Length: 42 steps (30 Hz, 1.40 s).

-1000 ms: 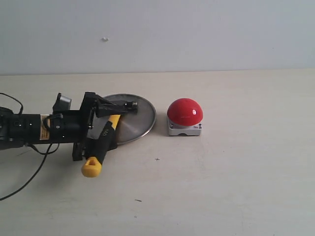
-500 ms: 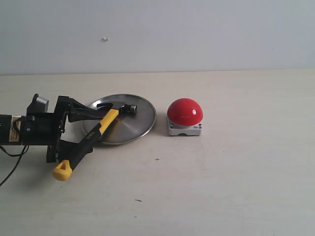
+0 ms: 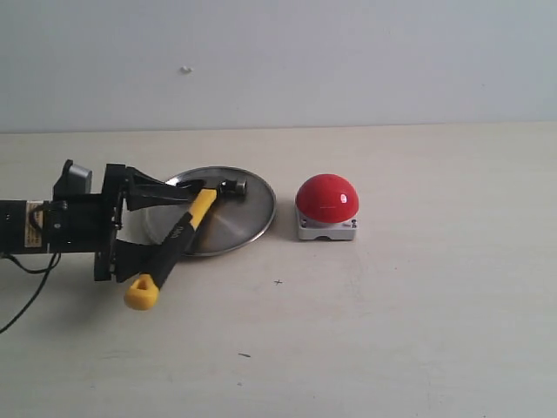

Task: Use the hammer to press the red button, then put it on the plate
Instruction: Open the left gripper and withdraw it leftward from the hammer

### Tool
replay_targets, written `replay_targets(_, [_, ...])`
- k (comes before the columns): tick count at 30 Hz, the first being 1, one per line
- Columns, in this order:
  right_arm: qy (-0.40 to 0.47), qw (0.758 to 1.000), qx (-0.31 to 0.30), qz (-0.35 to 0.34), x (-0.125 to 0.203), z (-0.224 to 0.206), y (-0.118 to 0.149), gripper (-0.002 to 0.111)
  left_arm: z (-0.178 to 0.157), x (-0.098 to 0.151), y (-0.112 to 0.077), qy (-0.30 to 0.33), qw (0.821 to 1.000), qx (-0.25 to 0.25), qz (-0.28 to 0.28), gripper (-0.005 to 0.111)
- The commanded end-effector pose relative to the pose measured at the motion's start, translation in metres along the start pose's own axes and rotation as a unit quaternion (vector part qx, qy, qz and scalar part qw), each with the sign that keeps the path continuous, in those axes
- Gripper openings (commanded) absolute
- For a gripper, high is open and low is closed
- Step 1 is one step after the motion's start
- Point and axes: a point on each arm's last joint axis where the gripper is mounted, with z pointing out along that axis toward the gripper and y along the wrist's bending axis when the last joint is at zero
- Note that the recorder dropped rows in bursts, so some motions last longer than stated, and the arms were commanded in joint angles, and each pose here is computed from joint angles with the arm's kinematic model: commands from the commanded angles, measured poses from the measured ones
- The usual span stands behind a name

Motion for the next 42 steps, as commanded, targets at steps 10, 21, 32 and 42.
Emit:
replay_targets(10, [-0.003, 1.000, -0.001, -0.001, 0.001, 0.000, 0.000, 0.000, 0.011, -0.009, -0.021, 0.013, 0.999, 0.017, 0.050, 0.092])
replay_targets(21, [-0.003, 1.000, -0.001, -0.001, 0.001, 0.000, 0.000, 0.000, 0.001, -0.017, -0.020, 0.044, 0.996, -0.011, 0.071, 0.092])
replay_targets(32, [-0.003, 1.000, -0.001, -0.001, 0.001, 0.000, 0.000, 0.000, -0.006, -0.018, -0.026, 0.039, 0.992, 0.030, 0.113, 0.086])
replay_targets(42, [-0.003, 1.000, -0.001, -0.001, 0.001, 0.000, 0.000, 0.000, -0.017, -0.009, -0.048, 0.037, 0.984, 0.032, 0.171, 0.001])
